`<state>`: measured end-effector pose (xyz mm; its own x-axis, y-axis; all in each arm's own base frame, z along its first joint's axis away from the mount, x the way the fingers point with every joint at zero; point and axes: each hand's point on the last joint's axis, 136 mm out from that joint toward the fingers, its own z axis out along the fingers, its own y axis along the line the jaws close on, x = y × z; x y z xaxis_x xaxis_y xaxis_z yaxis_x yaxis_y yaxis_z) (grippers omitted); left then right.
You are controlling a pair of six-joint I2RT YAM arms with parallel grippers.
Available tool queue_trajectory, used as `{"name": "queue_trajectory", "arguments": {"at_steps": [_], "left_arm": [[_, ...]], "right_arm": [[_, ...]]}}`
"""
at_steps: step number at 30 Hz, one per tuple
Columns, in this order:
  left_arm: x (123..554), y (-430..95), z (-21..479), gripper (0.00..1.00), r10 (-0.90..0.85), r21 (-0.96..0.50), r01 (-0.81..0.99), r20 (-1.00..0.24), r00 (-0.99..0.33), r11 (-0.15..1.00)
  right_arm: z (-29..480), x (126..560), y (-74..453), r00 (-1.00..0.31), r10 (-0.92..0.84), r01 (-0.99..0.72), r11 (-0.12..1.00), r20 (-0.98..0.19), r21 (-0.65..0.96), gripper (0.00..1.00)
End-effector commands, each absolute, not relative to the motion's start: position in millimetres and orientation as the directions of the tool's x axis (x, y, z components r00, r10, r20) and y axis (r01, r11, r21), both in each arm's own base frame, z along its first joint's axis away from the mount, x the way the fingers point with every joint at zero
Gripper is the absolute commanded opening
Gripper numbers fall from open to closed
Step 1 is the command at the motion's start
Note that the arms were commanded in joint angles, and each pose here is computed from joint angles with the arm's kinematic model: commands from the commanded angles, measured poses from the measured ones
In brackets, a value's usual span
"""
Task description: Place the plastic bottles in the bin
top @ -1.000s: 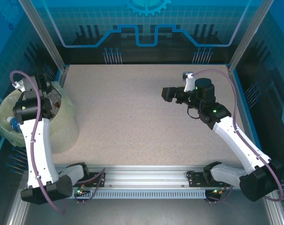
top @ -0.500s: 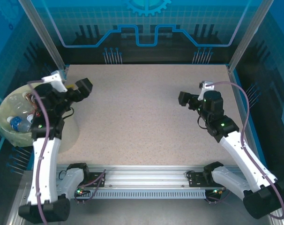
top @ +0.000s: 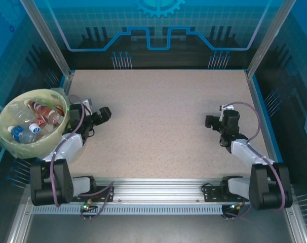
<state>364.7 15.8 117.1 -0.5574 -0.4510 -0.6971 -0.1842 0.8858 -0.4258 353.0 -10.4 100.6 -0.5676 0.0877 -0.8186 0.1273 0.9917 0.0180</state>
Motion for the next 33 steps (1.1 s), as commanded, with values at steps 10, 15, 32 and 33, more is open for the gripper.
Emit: {"name": "queue_trajectory", "arguments": {"at_steps": [10, 15, 32, 33], "left_arm": [[397.0, 28.8, 108.8, 0.99, -0.294, -0.284, -0.086, -0.870, -0.395, 0.955], [397.1, 15.5, 111.3, 0.99, -0.246, -0.270, 0.017, -0.900, -0.360, 0.963], [394.3, 13.1, 95.2, 0.99, -0.120, -0.088, -0.116, -0.944, -0.307, 0.989], [394.7, 13.1, 95.2, 0.99, -0.120, -0.088, -0.116, -0.944, -0.307, 0.989]], "right_arm": [[111.1, 393.9, 22.4, -0.390, -0.069, -0.096, 0.995, -0.918, -0.034, 1.00], [100.5, 395.5, 35.0, -0.377, -0.110, -0.151, 0.987, -0.920, -0.056, 1.00], [94.7, 398.5, 30.9, -0.391, -0.094, -0.130, 0.990, -0.916, -0.047, 1.00], [94.7, 398.5, 31.1, -0.391, -0.093, -0.131, 0.990, -0.916, -0.045, 1.00]]}}
